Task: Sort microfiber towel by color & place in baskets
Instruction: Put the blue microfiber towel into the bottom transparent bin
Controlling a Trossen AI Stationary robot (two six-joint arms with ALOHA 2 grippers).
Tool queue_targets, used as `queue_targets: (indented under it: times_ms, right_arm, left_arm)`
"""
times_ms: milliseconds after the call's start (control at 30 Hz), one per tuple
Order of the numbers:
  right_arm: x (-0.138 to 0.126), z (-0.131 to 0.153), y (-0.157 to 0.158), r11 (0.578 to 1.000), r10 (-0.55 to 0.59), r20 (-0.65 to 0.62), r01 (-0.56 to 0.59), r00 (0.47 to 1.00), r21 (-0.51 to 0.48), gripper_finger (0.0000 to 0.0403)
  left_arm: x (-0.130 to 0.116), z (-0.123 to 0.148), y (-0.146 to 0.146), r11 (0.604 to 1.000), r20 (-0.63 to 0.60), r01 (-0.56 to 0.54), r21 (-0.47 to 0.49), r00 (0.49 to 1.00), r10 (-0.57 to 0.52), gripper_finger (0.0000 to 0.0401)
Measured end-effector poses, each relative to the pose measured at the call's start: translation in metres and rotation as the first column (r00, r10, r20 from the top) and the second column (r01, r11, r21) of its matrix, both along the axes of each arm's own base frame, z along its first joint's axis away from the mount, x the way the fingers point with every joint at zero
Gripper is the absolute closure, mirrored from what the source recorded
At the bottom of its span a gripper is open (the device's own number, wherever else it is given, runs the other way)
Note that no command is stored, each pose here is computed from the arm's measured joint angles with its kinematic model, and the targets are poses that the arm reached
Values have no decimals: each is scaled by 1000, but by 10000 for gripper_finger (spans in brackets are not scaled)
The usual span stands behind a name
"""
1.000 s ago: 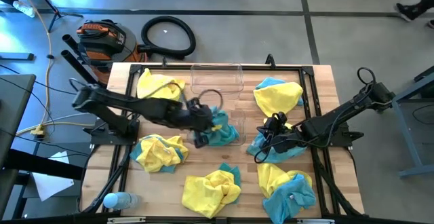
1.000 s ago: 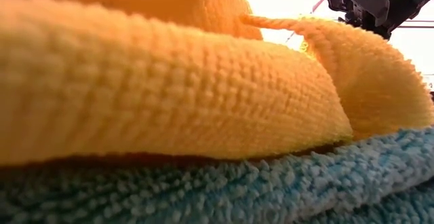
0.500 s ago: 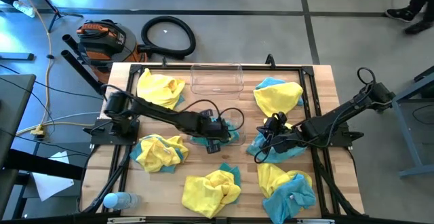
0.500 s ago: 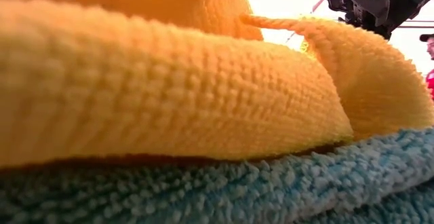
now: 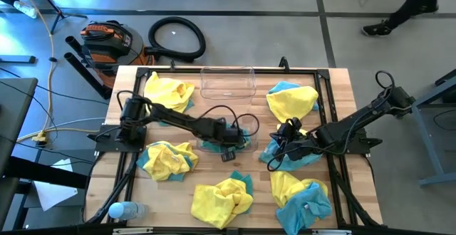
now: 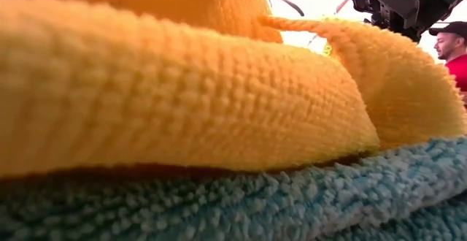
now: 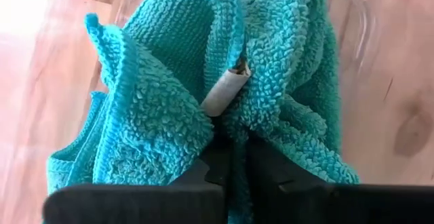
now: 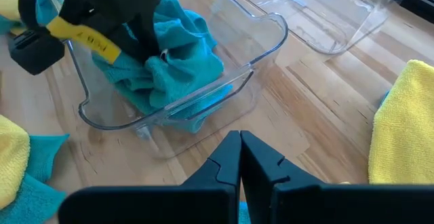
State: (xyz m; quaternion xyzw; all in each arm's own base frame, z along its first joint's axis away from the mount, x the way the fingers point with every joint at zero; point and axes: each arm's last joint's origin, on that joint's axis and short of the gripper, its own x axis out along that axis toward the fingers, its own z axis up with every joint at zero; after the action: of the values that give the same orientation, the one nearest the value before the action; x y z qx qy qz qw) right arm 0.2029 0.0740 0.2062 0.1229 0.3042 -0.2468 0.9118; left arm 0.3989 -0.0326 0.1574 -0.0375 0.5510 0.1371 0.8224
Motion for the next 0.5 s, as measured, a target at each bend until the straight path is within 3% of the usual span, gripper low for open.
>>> queue_targets:
  times_ms: [300,500]
  right_arm:
    - [0,0,0,1000,0,-6,0,1000,-3,400]
    - [0,0,0,1000,0,-6,0,1000,-3,400]
  left_arm:
    - [0,14,0,1000,16,19,5,1000,-19,313]
    - [-1,39,0,995,31,91,35,995,-92,291]
